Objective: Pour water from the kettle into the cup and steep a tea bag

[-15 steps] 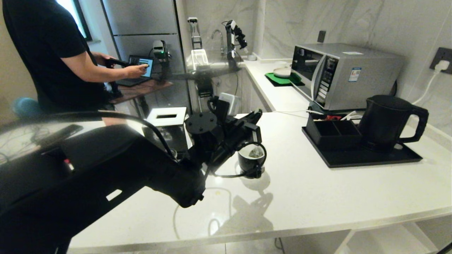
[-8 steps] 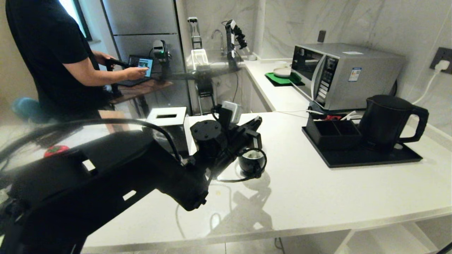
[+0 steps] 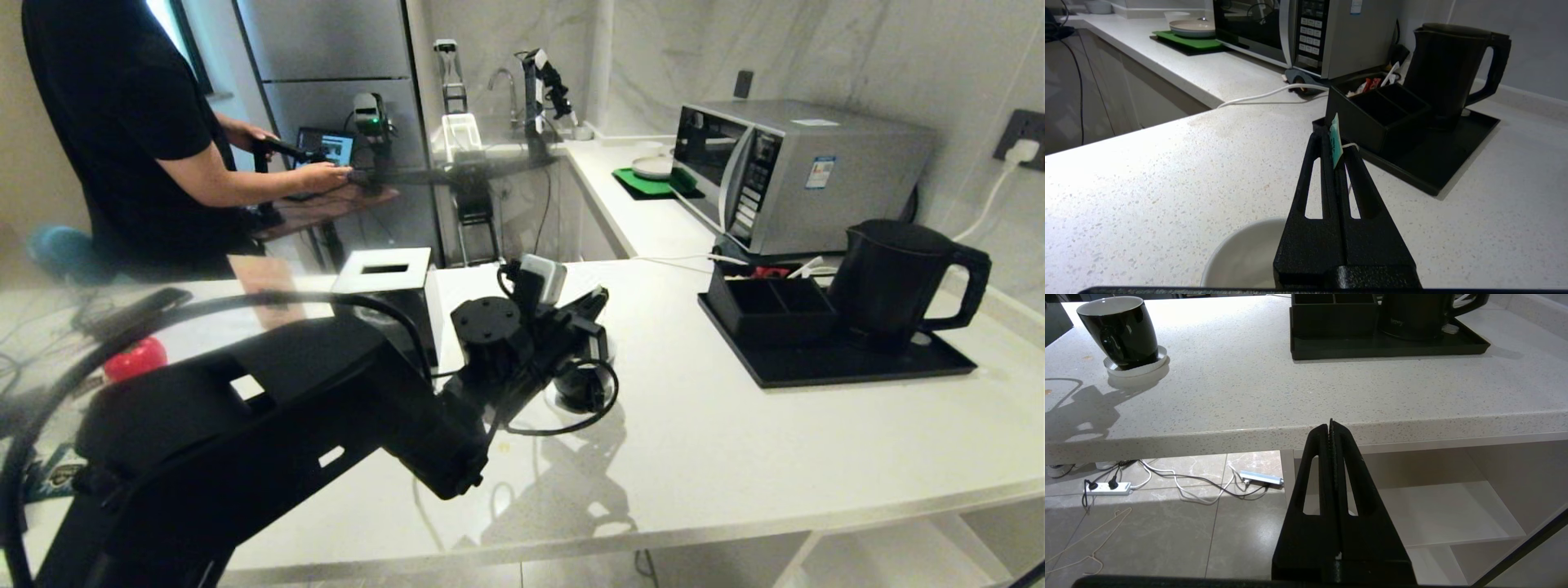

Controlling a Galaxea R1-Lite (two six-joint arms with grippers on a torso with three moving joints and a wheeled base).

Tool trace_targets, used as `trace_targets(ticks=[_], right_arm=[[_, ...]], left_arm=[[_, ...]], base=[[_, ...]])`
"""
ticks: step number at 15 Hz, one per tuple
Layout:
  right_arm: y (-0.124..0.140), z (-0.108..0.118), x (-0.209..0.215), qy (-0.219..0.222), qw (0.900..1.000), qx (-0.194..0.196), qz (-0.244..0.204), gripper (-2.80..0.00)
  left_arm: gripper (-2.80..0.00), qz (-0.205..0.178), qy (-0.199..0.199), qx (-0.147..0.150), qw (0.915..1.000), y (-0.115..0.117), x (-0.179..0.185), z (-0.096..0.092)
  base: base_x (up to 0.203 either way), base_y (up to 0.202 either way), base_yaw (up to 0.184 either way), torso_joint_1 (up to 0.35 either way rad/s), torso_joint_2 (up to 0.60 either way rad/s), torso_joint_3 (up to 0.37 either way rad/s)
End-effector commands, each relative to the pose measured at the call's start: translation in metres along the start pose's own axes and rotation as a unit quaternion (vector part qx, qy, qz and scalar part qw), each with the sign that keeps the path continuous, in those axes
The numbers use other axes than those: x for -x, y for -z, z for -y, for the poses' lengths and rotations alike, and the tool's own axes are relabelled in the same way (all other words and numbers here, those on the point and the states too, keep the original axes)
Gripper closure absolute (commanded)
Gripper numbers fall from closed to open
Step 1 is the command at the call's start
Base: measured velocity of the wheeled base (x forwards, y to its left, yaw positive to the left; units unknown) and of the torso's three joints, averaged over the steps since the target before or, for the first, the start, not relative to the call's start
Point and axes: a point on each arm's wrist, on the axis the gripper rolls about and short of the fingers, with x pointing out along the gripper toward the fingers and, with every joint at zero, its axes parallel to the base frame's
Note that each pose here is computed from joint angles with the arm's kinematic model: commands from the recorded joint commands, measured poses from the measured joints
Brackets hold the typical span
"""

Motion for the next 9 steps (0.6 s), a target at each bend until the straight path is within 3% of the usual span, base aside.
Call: trace_targets(ticks=[1,6,9], right_arm=[[0.0,0.0,0.0,0.0,1.0,0.0,0.0,0.0],[0.0,0.0,0.0,0.0,1.0,0.0,0.0,0.0],[0.0,0.0,0.0,0.001,1.0,0.0,0.0,0.0]], left_arm=[[0.0,0.0,0.001,0.001,1.0,0.003,0.0,0.0],[0.0,0.0,0.005,0.001,1.0,0.003,0.0,0.004],[0.0,0.018,0.008,0.001,0.9998,-0.009,-0.004,0.007]], base=[[0.0,0.0,0.0,0.0,0.0,0.0],[0.0,0.0,0.0,0.0,0.0,0.0],[0.0,0.0,0.0,0.0,0.0,0.0]])
